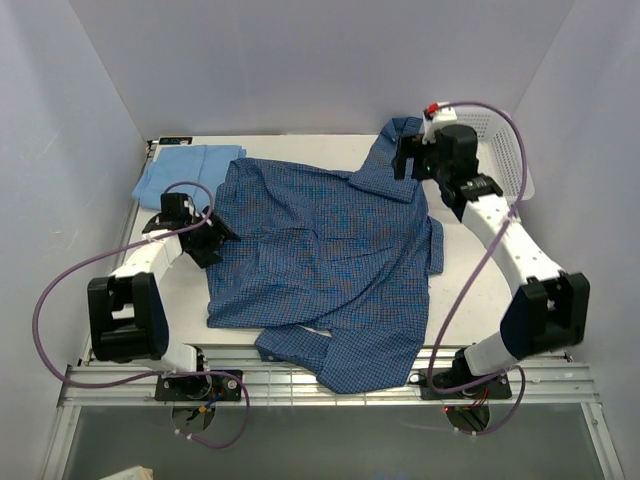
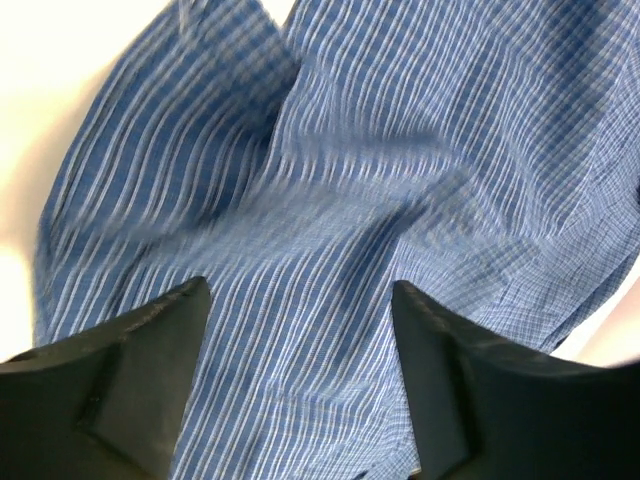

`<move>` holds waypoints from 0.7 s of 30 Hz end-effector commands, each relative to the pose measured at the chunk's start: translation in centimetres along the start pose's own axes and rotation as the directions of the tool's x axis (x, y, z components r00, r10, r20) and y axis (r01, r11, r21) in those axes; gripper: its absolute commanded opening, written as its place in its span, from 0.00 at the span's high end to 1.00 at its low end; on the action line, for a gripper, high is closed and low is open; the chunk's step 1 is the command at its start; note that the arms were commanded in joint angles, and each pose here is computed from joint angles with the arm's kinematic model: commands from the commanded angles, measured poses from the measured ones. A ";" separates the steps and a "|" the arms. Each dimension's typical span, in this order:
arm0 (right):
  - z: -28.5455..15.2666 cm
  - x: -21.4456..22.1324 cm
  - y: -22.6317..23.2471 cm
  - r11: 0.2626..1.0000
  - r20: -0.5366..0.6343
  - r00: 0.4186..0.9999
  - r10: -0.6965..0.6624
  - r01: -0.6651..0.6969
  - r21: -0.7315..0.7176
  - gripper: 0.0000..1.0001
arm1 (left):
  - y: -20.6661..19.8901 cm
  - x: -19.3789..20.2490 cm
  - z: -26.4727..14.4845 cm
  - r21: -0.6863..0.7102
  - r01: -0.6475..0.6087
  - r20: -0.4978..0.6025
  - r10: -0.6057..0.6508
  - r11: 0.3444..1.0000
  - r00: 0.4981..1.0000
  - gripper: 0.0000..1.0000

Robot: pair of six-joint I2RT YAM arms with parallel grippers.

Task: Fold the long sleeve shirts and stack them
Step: Flatten the shirt out

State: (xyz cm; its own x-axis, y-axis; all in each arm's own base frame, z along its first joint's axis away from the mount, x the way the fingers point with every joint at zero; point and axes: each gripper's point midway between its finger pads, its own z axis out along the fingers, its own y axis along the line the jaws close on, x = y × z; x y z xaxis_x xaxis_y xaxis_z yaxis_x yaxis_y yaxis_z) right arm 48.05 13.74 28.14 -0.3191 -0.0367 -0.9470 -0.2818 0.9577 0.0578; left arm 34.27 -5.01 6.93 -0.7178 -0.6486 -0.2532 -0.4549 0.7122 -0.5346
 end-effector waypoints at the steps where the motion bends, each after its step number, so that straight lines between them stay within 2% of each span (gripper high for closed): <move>1: -5.4 2.3 1.4 0.994 0.000 0.995 0.097 -0.097 -0.048 0.10 | 0.6 1.7 -4.0 -0.033 -0.012 0.031 0.013 0.999 0.999 0.15; 2: -5.9 6.6 1.4 0.988 -0.092 0.984 0.151 -0.154 -0.023 0.10 | 1.8 1.7 -4.7 -0.092 -0.003 0.062 0.009 0.996 0.998 0.11; 4: -8.1 10.2 1.6 0.981 -0.188 0.964 0.189 -0.194 -0.004 0.10 | 4.3 3.8 -6.3 -0.207 0.038 0.034 -0.031 0.978 0.999 0.05; 5: -8.9 13.5 1.5 0.973 -0.262 0.937 0.229 -0.230 0.029 0.10 | 5.0 4.2 -7.4 -0.236 0.050 0.054 -0.038 0.971 0.998 0.02; 6: -10.0 14.4 1.5 0.969 -0.278 0.928 0.247 -0.245 0.043 0.10 | 6.2 4.9 -8.0 -0.294 0.063 0.054 -0.050 0.954 0.997 0.02; 7: -11.2 16.7 1.4 0.963 -0.350 0.897 0.269 -0.258 0.078 0.10 | 7.5 6.6 -8.8 -0.353 0.080 0.009 -0.082 0.932 0.997 0.02; 10: -14.6 21.7 1.6 0.943 -0.483 0.810 0.331 -0.295 0.152 0.10 | 9.0 9.6 -9.5 -0.413 0.129 -0.052 -0.165 0.902 0.985 0.02; 16: -19.3 28.1 2.6 0.897 -0.636 0.636 0.438 -0.353 0.265 0.10 | 9.7 12.9 -7.6 -0.390 0.204 -0.137 -0.276 0.898 0.951 0.02; 21: -20.7 32.0 5.0 0.896 -0.756 0.511 0.408 -0.384 0.224 0.09 | 8.6 13.4 -6.2 -0.328 0.199 -0.195 -0.273 0.923 0.942 0.02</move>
State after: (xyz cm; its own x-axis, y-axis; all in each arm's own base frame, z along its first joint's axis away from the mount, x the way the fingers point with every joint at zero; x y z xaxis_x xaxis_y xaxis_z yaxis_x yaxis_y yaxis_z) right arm 20.32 9.99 5.89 -0.9229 0.1690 -0.3461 0.0618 0.9519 0.3001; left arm 15.86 -4.66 3.56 -0.6501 -0.7578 0.0551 -0.7520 0.6313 -0.1897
